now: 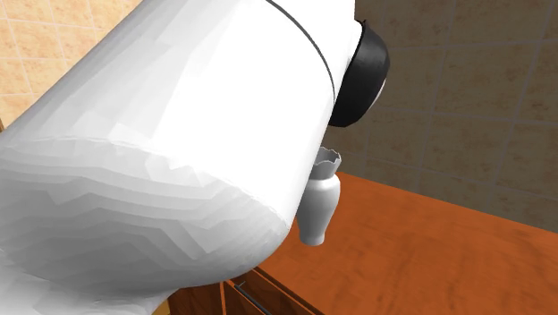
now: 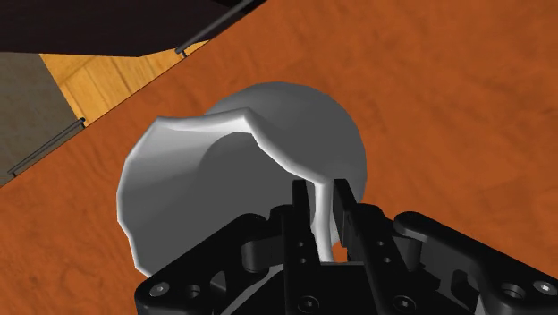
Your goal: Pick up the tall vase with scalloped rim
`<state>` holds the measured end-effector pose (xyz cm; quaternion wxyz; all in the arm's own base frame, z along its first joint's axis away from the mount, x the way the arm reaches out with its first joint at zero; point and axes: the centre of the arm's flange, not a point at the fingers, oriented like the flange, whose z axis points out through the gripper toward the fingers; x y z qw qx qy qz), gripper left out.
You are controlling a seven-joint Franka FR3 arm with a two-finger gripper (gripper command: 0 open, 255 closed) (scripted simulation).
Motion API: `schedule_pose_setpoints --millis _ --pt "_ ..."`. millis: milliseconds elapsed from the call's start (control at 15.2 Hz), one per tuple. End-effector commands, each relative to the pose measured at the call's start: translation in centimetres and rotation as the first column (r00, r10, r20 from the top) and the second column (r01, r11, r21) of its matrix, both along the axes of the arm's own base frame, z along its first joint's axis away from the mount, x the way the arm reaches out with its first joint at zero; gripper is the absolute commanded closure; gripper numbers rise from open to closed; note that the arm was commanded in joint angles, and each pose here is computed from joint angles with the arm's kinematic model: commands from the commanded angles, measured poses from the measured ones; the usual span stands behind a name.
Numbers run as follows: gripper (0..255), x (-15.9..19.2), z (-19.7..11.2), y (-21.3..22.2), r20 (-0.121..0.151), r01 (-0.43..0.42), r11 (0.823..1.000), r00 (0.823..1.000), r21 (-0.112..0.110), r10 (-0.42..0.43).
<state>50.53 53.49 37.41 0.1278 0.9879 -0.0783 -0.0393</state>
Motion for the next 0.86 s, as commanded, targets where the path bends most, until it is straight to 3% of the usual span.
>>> schedule_pose_setpoints --millis 0,792 --pt "255 0.1 1.1 0.1 0.001 0.000 1.000 1.000 0.001 0.000" --pt "255 0.1 6.5 0.1 0.001 0.000 1.000 1.000 0.001 0.000"
